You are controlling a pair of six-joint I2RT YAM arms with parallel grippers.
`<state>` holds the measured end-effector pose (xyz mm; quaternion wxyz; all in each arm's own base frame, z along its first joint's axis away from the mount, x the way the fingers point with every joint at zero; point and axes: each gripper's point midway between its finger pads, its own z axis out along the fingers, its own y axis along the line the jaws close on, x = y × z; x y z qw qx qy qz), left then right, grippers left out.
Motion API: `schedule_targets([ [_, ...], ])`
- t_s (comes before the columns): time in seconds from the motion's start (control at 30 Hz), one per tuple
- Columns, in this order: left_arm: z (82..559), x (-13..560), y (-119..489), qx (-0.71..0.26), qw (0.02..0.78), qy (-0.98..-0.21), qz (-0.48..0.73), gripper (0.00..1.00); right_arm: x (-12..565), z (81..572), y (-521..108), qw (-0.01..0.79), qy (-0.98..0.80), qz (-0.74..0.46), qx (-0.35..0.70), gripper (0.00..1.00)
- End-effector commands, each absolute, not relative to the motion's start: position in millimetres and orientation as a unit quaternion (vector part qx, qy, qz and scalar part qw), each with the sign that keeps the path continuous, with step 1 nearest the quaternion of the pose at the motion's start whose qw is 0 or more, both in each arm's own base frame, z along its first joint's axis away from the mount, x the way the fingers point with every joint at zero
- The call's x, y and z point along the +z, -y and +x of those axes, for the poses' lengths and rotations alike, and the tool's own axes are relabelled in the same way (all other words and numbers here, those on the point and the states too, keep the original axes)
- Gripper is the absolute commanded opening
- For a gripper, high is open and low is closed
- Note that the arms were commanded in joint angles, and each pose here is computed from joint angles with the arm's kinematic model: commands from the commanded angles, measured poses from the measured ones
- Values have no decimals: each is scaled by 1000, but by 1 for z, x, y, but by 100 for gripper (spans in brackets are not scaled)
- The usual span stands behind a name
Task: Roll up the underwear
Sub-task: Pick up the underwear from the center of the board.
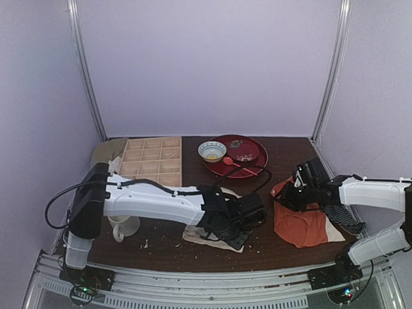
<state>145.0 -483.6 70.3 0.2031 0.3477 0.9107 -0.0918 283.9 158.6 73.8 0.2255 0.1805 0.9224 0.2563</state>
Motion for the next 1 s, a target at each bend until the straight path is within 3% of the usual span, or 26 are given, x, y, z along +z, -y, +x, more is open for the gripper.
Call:
schedule_targets([
  [0.0,147,69,489,-48,229,-901,367,59,82,279,-155,227,-923,174,257,33],
  [0.97,118,27,508,-15,191,-892,409,55,74,267,-152,219,-923,177,263,33],
])
